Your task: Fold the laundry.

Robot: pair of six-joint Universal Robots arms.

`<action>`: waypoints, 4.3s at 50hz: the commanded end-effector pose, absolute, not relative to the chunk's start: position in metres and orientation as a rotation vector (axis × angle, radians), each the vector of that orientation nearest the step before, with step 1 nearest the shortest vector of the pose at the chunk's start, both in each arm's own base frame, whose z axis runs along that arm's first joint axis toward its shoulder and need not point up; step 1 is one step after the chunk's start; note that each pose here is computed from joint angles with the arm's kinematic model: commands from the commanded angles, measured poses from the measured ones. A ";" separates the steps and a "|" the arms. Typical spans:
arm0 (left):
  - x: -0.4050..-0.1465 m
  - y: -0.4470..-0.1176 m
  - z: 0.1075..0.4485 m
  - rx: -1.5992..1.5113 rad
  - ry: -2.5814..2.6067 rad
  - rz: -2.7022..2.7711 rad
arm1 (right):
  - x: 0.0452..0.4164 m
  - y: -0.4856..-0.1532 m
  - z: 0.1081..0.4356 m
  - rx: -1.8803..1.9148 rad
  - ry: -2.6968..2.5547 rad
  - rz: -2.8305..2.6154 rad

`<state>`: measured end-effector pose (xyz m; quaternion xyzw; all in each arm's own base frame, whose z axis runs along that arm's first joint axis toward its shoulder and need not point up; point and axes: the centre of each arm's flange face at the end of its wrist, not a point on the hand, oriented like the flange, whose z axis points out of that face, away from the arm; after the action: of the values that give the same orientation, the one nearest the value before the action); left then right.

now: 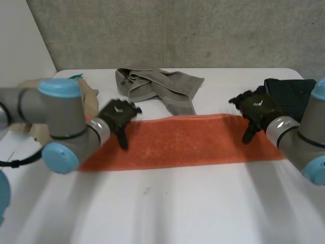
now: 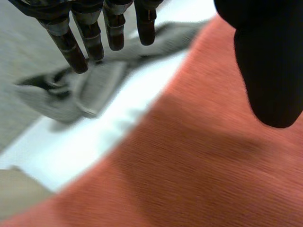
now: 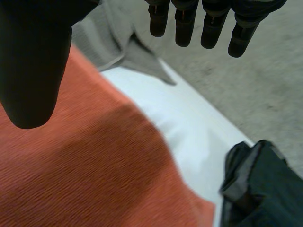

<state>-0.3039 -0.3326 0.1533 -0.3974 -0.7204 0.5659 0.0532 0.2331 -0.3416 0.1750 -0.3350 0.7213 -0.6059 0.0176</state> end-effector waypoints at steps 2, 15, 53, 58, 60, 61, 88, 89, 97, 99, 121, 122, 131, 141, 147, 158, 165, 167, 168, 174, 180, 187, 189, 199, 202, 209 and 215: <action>-0.282 -0.362 0.215 -1.041 -2.139 1.919 | 0.233 -0.370 0.215 -0.777 2.179 -1.959; -0.271 -0.363 0.239 -0.918 -2.133 1.890 | 0.240 -0.426 0.180 -0.679 2.418 -1.638; -0.272 -0.367 0.222 -0.961 -2.162 1.864 | 0.172 -0.411 0.209 -0.687 2.615 -1.656; -0.272 -0.366 0.223 -0.961 -2.159 1.868 | 0.158 -0.373 0.190 -0.930 2.676 -1.481; -0.271 -0.367 0.222 -0.959 -2.162 1.867 | 0.151 -0.362 0.182 -0.992 2.663 -1.488; -0.272 -0.367 0.222 -0.961 -2.162 1.864 | 0.149 -0.358 0.178 -1.003 2.657 -1.493; -0.273 -0.365 0.219 -0.962 -2.164 1.861 | 0.129 -0.367 0.114 -1.078 2.488 -1.780; -0.273 -0.365 0.219 -0.962 -2.164 1.861 | 0.128 -0.368 0.114 -1.074 2.484 -1.788; -0.272 -0.366 0.219 -0.957 -2.174 1.863 | 0.128 -0.379 0.111 -1.041 2.468 -1.822; -0.272 -0.366 0.218 -0.956 -2.177 1.862 | 0.128 -0.382 0.109 -1.044 2.467 -1.824; -0.272 -0.366 0.217 -0.957 -2.178 1.864 | 0.138 -0.394 0.117 -1.047 2.405 -1.894; -0.272 -0.366 0.217 -0.957 -2.178 1.864 | 0.139 -0.394 0.118 -1.049 2.402 -1.896; -0.272 -0.366 0.217 -0.957 -2.178 1.864 | 0.136 -0.397 0.114 -1.050 2.414 -1.894; -0.272 -0.363 0.219 -0.960 -2.173 1.866 | 0.104 -0.381 0.143 -1.001 2.543 -1.958; -0.272 -0.360 0.228 -0.957 -2.163 1.878 | 0.054 -0.388 0.150 -1.120 2.785 -1.997; -0.267 -0.347 0.256 -0.930 -2.119 1.939 | 0.151 -0.383 0.193 -1.480 2.423 -2.255; -0.259 -0.336 0.273 -0.886 -2.117 1.974 | 0.298 -0.308 0.214 -1.741 1.577 -2.395; -0.256 -0.334 0.274 -0.878 -2.123 1.979 | 0.325 -0.287 0.211 -1.779 1.394 -2.382; -0.254 -0.334 0.276 -0.870 -2.126 1.989 | 0.337 -0.277 0.208 -1.791 1.319 -2.369; -0.241 -0.330 0.280 -0.821 -2.162 2.004 | 0.407 -0.209 0.160 -1.886 0.901 -2.215; -0.231 -0.333 0.274 -0.792 -2.200 1.984 | 0.428 -0.177 0.111 -1.996 0.854 -2.065; -0.230 -0.338 0.269 -0.765 -2.207 1.978 | 0.420 -0.190 0.123 -1.931 1.074 -2.089; -0.232 -0.338 0.269 -0.757 -2.200 1.975 | 0.414 -0.196 0.142 -1.815 1.169 -2.116; -0.286 -0.309 0.258 -0.841 -2.086 1.856 | 0.334 -0.244 0.201 -0.856 1.858 -1.858; -0.313 -0.292 0.245 -0.919 -2.051 1.787 | 0.312 -0.249 0.185 -0.818 2.039 -1.724; -0.367 -0.259 0.200 -1.076 -2.011 1.635 | 0.279 -0.252 0.154 -0.900 2.291 -1.560; -0.384 -0.261 0.170 -1.172 -2.053 1.655 | 0.273 -0.251 0.140 -0.962 2.310 -1.563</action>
<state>-0.3646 -0.2615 0.2017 -0.3762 -0.7062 0.5777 0.1609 0.2803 -0.2521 0.1578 -0.2918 0.7807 -0.5386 0.1235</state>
